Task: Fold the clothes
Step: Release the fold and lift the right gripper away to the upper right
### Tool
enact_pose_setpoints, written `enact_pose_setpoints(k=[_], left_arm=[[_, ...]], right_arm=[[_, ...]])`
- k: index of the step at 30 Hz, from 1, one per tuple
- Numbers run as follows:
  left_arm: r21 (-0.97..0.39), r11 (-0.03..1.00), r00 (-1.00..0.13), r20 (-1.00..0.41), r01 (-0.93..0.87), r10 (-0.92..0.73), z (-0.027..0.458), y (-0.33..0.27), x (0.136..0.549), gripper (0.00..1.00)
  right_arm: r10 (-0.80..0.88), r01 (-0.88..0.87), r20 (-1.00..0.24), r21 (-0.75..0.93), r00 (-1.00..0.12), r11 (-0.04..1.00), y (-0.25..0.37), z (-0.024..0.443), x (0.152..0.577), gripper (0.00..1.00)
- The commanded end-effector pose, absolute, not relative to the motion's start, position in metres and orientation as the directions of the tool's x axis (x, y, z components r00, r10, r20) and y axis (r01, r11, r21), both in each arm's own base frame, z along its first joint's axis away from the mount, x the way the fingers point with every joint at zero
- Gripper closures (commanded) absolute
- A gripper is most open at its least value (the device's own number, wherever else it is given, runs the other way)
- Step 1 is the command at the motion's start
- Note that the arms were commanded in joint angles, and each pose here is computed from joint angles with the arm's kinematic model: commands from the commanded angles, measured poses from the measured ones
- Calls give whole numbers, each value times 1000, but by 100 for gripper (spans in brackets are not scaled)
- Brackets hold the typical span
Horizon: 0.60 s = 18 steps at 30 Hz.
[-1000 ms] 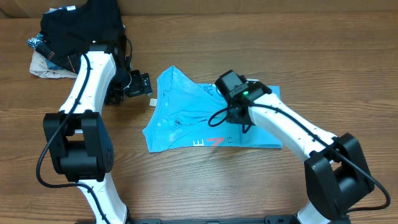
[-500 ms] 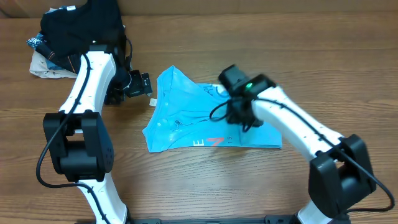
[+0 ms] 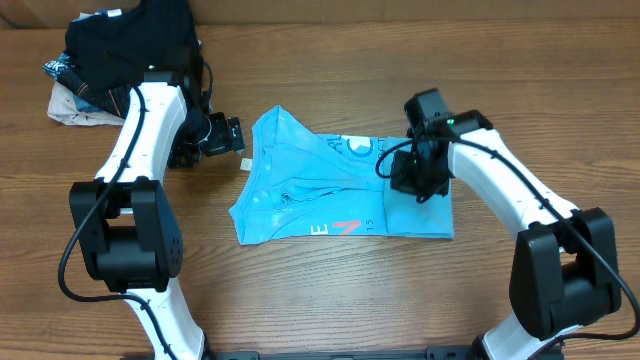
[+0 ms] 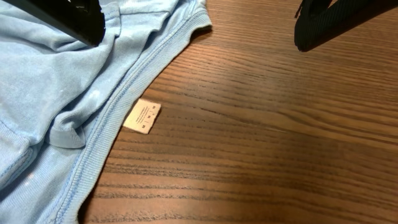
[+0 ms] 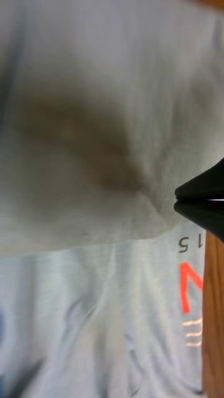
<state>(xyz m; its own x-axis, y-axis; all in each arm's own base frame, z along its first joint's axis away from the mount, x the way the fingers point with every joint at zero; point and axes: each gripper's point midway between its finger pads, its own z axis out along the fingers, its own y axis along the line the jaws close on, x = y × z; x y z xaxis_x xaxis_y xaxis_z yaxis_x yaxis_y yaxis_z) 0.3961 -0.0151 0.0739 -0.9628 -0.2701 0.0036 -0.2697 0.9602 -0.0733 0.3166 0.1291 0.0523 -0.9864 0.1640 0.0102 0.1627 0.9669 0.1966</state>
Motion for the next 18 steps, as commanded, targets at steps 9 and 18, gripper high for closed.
enact_pose_setpoints(k=[9, 18], left_arm=[[-81, 959, -963, 6, -270, -270, 74, -19, 397, 0], [-80, 960, -963, 6, -270, -270, 74, -19, 397, 0]], right_arm=[[153, 177, 119, 228, -981, 957, 130, 16, 277, 96], [194, 196, 35, 267, -980, 943, 134, 65, 313, 96]])
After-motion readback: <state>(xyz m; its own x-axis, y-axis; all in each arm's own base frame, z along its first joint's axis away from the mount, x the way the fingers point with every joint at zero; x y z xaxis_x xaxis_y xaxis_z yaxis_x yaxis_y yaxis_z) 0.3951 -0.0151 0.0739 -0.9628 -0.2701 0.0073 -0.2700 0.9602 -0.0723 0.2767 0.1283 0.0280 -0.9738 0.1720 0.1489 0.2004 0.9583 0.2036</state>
